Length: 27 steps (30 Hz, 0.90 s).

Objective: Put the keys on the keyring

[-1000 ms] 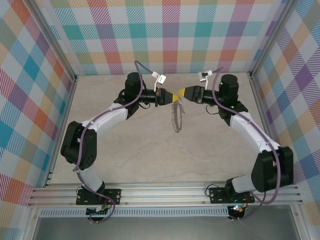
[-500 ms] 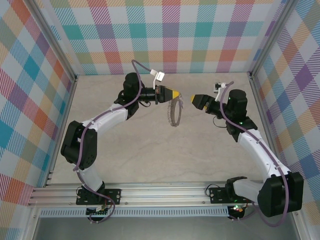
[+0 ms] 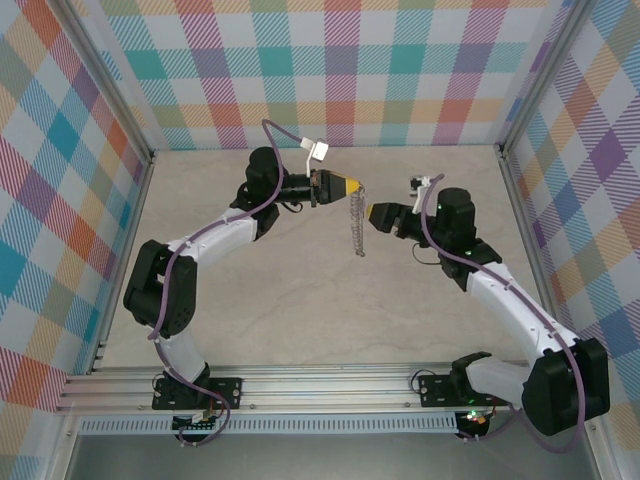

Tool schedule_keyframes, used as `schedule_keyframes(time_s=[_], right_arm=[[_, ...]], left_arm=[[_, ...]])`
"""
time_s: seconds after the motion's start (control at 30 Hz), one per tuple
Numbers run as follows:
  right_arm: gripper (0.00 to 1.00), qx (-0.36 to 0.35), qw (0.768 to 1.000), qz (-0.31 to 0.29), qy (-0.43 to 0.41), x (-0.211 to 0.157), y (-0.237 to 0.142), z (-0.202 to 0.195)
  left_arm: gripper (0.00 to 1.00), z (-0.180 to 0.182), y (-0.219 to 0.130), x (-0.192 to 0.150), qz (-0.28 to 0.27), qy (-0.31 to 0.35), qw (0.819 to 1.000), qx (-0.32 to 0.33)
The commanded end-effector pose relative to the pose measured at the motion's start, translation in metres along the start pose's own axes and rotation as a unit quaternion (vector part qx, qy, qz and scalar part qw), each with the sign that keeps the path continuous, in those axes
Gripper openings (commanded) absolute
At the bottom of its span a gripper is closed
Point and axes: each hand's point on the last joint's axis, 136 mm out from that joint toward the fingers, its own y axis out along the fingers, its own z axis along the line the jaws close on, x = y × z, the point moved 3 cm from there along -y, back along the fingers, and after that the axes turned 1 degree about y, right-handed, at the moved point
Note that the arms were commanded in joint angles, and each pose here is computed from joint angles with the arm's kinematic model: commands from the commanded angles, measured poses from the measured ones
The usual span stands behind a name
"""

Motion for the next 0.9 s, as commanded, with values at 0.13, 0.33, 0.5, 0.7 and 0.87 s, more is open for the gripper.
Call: schedule_keyframes(time_s=[0.13, 0.33, 0.5, 0.7, 0.87], right_arm=[[0.68, 0.0, 0.999, -0.01, -0.037, 0.005, 0.005, 0.012], [0.64, 0.001, 0.999, -0.008, -0.044, 0.007, 0.014, 0.016], [0.58, 0.006, 0.999, -0.013, -0.048, 0.013, 0.02, 0.02], [0.44, 0.018, 0.998, -0.014, -0.057, 0.017, 0.023, 0.028], [0.16, 0.031, 0.997, -0.004, -0.069, 0.011, 0.023, 0.035]], left_arm=[[0.0, -0.01, 0.004, 0.002, -0.006, 0.022, 1.0, -0.021], [0.0, -0.011, 0.005, 0.002, -0.007, 0.022, 0.999, -0.023], [0.0, -0.012, 0.007, 0.001, -0.006, 0.02, 0.999, -0.027], [0.0, -0.014, 0.009, 0.002, -0.009, 0.017, 0.999, -0.03], [0.0, -0.012, 0.01, 0.002, -0.014, 0.014, 0.999, -0.027]])
